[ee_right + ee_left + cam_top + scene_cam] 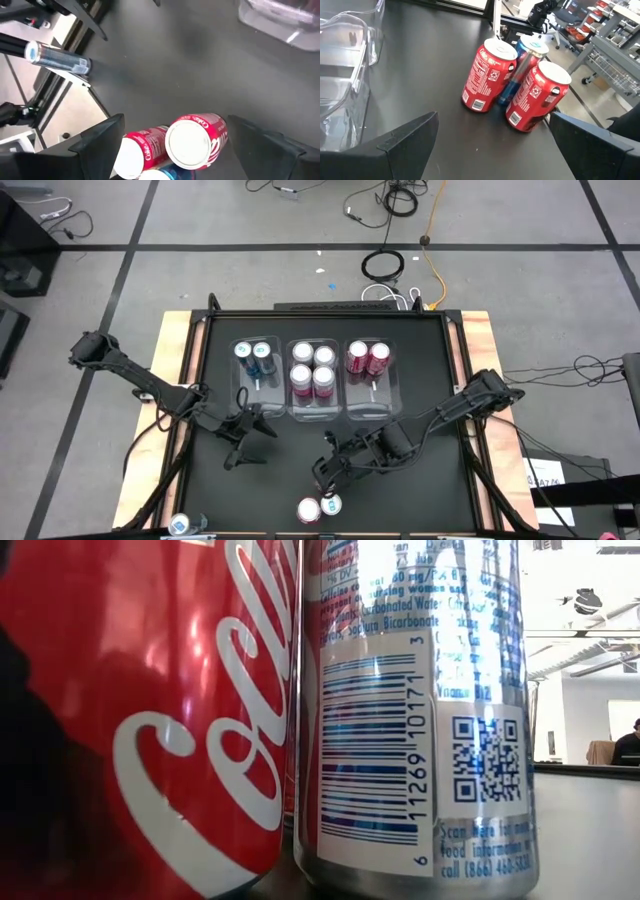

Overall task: Sort soda cans
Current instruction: Put the red-white soda can into the right transparent bin

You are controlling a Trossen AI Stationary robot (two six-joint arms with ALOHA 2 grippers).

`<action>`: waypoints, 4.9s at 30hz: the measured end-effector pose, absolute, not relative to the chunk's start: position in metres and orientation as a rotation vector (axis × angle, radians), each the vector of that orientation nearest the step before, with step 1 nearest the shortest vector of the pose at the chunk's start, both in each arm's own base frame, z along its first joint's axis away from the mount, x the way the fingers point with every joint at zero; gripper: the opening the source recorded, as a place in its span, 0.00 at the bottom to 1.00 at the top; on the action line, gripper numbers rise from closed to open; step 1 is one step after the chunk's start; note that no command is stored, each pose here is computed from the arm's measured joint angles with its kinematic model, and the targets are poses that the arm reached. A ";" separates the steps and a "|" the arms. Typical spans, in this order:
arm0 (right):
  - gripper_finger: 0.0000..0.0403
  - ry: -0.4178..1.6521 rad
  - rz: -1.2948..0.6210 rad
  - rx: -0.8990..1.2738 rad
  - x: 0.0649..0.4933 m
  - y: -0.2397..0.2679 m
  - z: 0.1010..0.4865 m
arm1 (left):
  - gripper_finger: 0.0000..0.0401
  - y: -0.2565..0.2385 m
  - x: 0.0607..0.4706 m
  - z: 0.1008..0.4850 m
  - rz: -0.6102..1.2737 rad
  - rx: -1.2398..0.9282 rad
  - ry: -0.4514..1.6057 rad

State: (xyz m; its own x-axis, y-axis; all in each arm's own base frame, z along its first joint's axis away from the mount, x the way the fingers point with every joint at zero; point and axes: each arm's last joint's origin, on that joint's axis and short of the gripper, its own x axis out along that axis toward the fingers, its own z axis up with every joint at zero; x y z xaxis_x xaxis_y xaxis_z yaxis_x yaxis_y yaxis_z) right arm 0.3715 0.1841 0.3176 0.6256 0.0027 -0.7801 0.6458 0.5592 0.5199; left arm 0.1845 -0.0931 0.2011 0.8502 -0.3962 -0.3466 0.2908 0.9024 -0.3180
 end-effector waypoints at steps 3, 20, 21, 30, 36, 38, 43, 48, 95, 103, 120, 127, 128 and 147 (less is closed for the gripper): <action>0.85 0.849 -0.449 0.896 0.373 0.190 0.308 | 0.97 -0.093 0.184 0.201 -0.366 -0.260 0.419; 0.85 0.957 -0.397 0.916 0.383 0.201 0.286 | 0.97 -0.093 0.184 0.201 -0.373 -0.261 0.424; 0.85 0.966 -0.399 0.912 0.384 0.202 0.282 | 0.97 -0.093 0.184 0.200 -0.372 -0.260 0.427; 0.85 1.003 -0.374 0.862 0.387 0.206 0.273 | 0.97 -0.093 0.184 0.200 -0.370 -0.259 0.435; 0.85 1.007 -0.352 0.757 0.379 0.204 0.280 | 0.97 -0.093 0.184 0.200 -0.370 -0.260 0.435; 0.85 1.021 -0.387 0.734 0.373 0.201 0.283 | 0.97 -0.093 0.184 0.200 -0.370 -0.260 0.436; 0.85 1.105 -0.456 0.663 0.359 0.195 0.285 | 0.97 -0.093 0.184 0.200 -0.370 -0.260 0.435; 0.85 1.170 -0.450 0.557 0.344 0.199 0.287 | 0.97 -0.093 0.184 0.200 -0.370 -0.260 0.435; 0.85 1.142 -0.270 0.380 0.319 0.239 0.207 | 0.97 -0.092 0.184 0.200 -0.336 -0.253 0.427; 0.85 1.096 -0.244 0.363 0.335 0.217 0.189 | 0.97 -0.092 0.184 0.200 -0.336 -0.253 0.427; 0.85 0.939 -0.078 0.270 0.361 0.200 0.185 | 0.97 -0.092 0.184 0.200 -0.336 -0.253 0.427; 0.85 0.939 -0.068 0.241 0.362 0.199 0.185 | 0.97 -0.092 0.184 0.199 -0.334 -0.251 0.433; 0.85 0.940 -0.065 0.235 0.362 0.199 0.185 | 0.97 -0.092 0.184 0.199 -0.334 -0.250 0.435; 0.85 0.943 -0.048 0.241 0.369 0.200 0.205 | 0.97 -0.092 0.184 0.199 -0.334 -0.251 0.435</action>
State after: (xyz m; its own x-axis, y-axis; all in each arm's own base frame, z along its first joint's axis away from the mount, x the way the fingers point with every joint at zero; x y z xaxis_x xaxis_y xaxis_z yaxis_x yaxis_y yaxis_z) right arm 0.3687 0.2001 0.2052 0.5886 0.0644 -0.8058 0.1451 0.9722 0.1836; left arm 0.1841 -0.0919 0.1989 0.8544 -0.3667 -0.3682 0.2610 0.9155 -0.3061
